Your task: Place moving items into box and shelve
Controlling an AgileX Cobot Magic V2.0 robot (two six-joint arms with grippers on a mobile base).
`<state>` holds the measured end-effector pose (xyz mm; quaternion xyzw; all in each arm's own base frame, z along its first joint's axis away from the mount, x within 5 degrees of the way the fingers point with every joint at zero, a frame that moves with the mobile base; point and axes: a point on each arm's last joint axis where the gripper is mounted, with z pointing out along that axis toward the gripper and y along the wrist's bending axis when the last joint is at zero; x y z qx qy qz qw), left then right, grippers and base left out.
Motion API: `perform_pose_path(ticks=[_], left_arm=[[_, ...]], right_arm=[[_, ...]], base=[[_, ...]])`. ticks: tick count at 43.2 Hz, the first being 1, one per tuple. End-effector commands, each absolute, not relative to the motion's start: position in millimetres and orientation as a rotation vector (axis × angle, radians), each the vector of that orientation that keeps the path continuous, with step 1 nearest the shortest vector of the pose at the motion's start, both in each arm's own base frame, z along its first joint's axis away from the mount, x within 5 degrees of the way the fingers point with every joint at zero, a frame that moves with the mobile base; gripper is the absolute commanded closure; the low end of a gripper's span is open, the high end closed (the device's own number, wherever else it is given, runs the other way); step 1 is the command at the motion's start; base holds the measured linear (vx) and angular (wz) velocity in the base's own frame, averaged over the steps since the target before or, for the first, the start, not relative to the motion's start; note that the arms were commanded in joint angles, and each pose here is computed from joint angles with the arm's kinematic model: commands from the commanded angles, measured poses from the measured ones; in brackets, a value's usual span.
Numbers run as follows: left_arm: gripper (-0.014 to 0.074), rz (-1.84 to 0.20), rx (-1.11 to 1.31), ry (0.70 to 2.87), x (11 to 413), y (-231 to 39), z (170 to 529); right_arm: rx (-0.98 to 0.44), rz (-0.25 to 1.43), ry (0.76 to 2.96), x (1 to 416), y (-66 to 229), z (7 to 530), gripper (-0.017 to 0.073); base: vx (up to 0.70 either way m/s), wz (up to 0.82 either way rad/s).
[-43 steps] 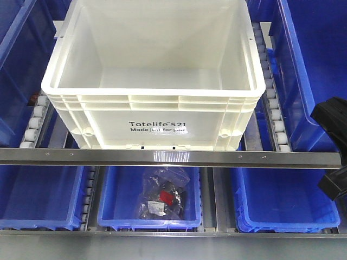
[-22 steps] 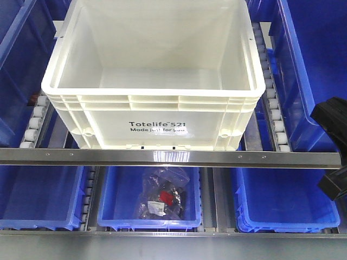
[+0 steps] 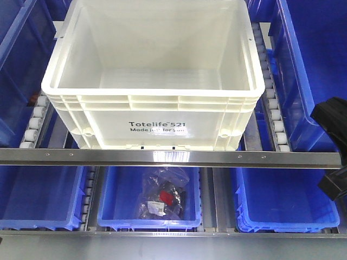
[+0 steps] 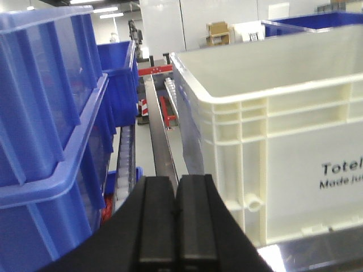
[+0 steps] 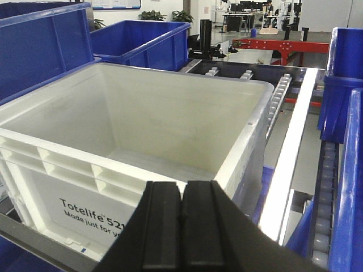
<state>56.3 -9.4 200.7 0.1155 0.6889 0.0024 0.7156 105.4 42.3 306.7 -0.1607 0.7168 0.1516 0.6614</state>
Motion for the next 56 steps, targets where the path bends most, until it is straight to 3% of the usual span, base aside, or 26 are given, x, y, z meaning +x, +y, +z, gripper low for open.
perform_pose_path(ticks=[1, 49, 50, 56], left_arm=[[0.0601, 0.026, 0.267, 1.474, 54.9, -9.1, 202.0], [0.06, 0.024, 0.264, 1.47, 55.0, -9.0, 202.5], [0.06, 0.024, 0.264, 1.47, 55.0, -9.0, 202.5], [0.06, 0.024, 0.264, 1.47, 55.0, -9.0, 202.5]], right_arm=[[-0.34, 0.344, 1.592, 106.5, 41.4, 317.0, 0.0567], [-0.337, 0.347, 1.592, 106.5, 41.5, 317.0, 0.0567], [-0.385, 0.298, 1.627, 107.0, 41.0, 314.0, 0.0567], [-0.307, 0.271, 1.708, 108.2, 35.1, 312.1, 0.0567]], base=[[0.0, 0.0], [0.0, 0.0], [0.0, 0.0], [0.0, 0.0]])
